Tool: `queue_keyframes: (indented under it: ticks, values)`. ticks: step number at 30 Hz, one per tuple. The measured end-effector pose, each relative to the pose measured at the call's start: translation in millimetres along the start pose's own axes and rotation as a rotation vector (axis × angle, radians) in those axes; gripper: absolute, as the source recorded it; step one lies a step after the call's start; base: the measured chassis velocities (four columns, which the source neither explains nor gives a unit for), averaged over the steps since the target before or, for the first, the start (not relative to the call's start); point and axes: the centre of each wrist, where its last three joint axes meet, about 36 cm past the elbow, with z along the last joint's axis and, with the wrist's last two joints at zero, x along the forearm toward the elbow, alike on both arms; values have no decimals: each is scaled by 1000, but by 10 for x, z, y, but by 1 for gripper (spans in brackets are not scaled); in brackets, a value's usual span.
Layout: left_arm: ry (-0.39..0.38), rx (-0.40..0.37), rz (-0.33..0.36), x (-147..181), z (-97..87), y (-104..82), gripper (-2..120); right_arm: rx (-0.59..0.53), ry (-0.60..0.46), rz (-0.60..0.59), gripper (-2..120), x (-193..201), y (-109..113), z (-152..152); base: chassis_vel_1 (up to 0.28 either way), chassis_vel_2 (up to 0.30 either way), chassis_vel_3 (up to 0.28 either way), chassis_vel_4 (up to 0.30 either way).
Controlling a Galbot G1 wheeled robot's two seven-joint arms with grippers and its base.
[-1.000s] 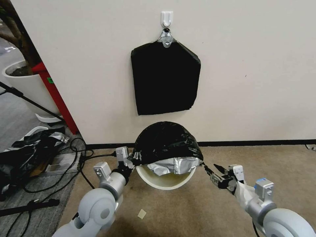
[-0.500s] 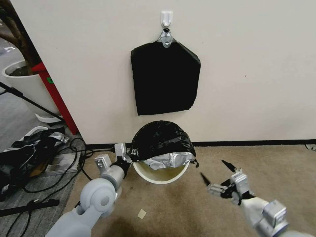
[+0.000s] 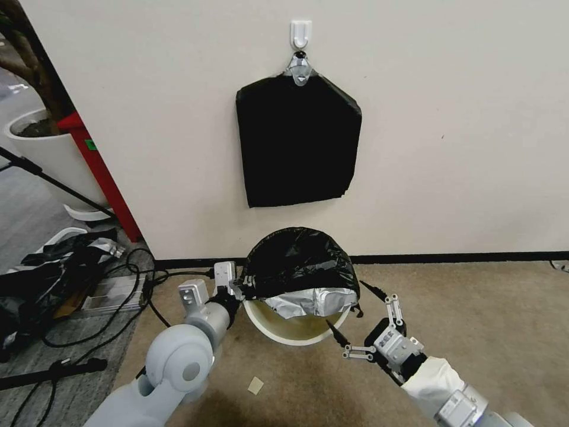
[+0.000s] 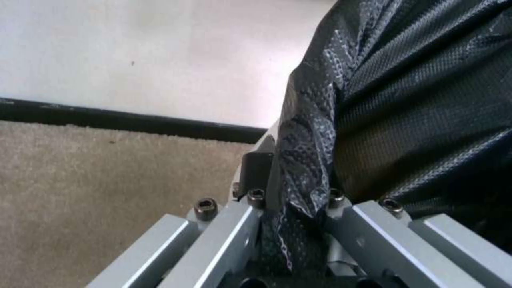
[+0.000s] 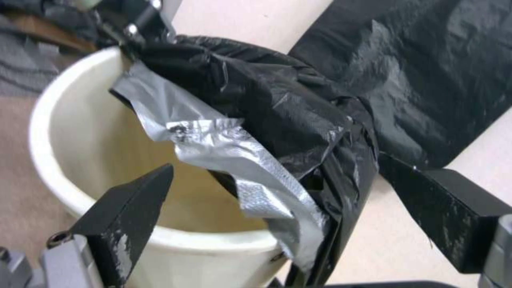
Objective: Place a trash bag onto the trash bin.
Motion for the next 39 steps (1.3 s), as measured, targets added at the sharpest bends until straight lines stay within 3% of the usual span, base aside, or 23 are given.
queue_keyframes:
  ticks: [6,20,29,30,39]
  values:
    - [5,-3,6,66,6,-61,3,120,-5,-11,90,9,-72,-23,0,0,0,0]
    - [9,0,24,226,23,-156,3,264,-48,-79,37,31,-170,-55,0,0,0,0]
    - [7,0,31,278,21,-180,3,275,-45,-84,9,44,-172,-46,0,0,0,0]
    - [5,0,29,278,18,-176,3,272,-55,-87,1,52,-164,-43,0,0,0,0]
    - [8,41,19,243,-41,-152,3,206,-145,-157,0,92,-81,18,0,0,0,0]
